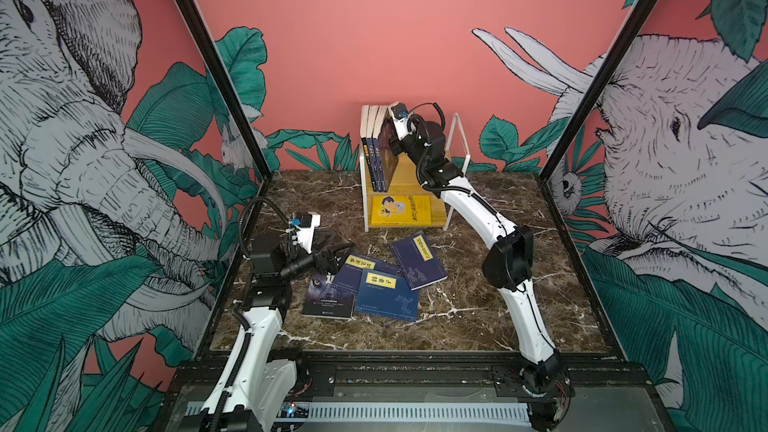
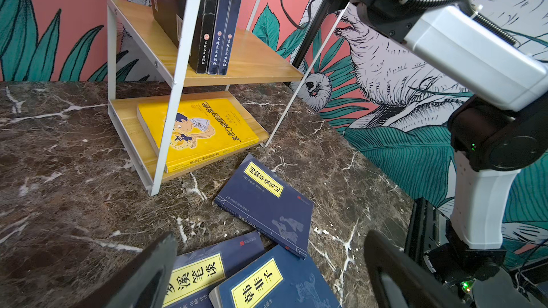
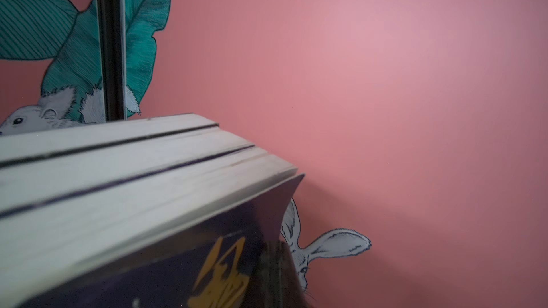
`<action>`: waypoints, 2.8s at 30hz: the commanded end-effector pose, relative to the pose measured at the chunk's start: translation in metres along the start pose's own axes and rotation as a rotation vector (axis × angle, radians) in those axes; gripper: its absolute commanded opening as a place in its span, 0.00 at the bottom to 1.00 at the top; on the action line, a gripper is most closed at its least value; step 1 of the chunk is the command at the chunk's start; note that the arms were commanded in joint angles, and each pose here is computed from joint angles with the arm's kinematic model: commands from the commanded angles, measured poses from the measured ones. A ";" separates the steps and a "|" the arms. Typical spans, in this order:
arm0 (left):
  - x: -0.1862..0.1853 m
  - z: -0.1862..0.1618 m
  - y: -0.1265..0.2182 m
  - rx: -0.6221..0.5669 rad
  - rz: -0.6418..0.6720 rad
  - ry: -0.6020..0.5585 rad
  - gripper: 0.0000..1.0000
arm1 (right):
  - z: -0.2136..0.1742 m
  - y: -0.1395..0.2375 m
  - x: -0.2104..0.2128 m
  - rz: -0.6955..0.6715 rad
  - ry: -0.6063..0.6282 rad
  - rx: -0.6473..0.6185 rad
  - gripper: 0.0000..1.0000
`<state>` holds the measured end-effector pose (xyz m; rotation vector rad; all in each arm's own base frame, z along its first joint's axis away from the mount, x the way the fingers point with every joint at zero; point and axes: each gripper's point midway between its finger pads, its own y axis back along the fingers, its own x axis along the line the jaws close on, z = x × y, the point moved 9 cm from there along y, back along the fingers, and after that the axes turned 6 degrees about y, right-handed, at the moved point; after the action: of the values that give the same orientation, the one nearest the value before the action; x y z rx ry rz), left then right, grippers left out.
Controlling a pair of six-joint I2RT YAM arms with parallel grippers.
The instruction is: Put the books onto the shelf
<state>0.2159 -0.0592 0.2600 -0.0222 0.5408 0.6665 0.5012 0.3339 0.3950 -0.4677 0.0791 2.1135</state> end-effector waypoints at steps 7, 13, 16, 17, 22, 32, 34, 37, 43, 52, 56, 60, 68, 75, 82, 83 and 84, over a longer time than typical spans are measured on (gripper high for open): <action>-0.003 0.000 0.001 0.002 -0.008 -0.025 1.00 | 0.028 -0.007 -0.004 0.004 -0.069 -0.204 0.01; -0.003 -0.001 0.000 0.001 -0.016 -0.025 0.99 | 0.035 -0.005 0.003 0.024 -0.052 -0.223 0.01; -0.001 0.000 0.000 0.002 -0.005 -0.022 0.99 | 0.037 -0.004 0.004 0.034 -0.051 -0.223 0.01; -0.001 0.000 0.000 0.001 -0.006 -0.021 1.00 | 0.039 -0.003 0.003 0.042 -0.045 -0.221 0.01; -0.003 -0.001 0.001 0.002 -0.012 -0.026 1.00 | 0.047 0.008 -0.007 -0.029 -0.052 -0.166 0.01; -0.003 0.001 0.001 -0.003 -0.006 -0.031 1.00 | 0.041 0.025 -0.023 -0.111 -0.075 -0.049 0.00; -0.005 0.000 0.002 -0.011 -0.016 -0.038 1.00 | 0.040 0.027 -0.025 -0.125 -0.075 -0.010 0.00; -0.006 0.000 0.002 -0.007 -0.019 -0.038 1.00 | 0.031 0.029 -0.027 -0.166 -0.078 0.037 0.00; -0.006 0.000 0.002 -0.011 -0.022 -0.039 0.99 | 0.001 0.024 -0.025 -0.194 -0.047 0.201 0.00; -0.006 0.000 0.002 -0.008 -0.022 -0.034 1.00 | -0.071 0.018 -0.012 -0.223 -0.073 0.391 0.00; -0.005 0.000 0.001 -0.002 -0.013 -0.033 1.00 | -0.090 0.011 -0.005 -0.171 -0.110 0.425 0.00; -0.005 -0.001 0.001 -0.002 -0.024 -0.028 1.00 | -0.097 0.015 0.004 -0.083 -0.140 0.440 0.00; -0.002 -0.002 -0.001 -0.001 -0.021 -0.015 0.99 | -0.107 0.017 0.013 -0.015 -0.152 0.467 0.00; -0.001 -0.002 0.000 0.001 -0.013 -0.016 0.99 | -0.110 0.006 0.018 0.028 -0.178 0.459 0.00; 0.000 -0.002 0.000 0.000 -0.013 -0.012 0.99 | -0.104 -0.007 0.021 0.082 -0.186 0.423 0.00; 0.000 -0.003 -0.001 0.003 -0.011 -0.011 1.00 | -0.105 -0.008 0.022 0.092 -0.189 0.414 0.00; 0.001 -0.002 -0.001 0.005 -0.007 -0.010 1.00 | -0.105 -0.009 0.023 0.100 -0.193 0.404 0.00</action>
<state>0.2169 -0.0592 0.2575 -0.0177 0.5460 0.6663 0.5276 0.3291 0.2907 -0.0228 0.4341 2.1065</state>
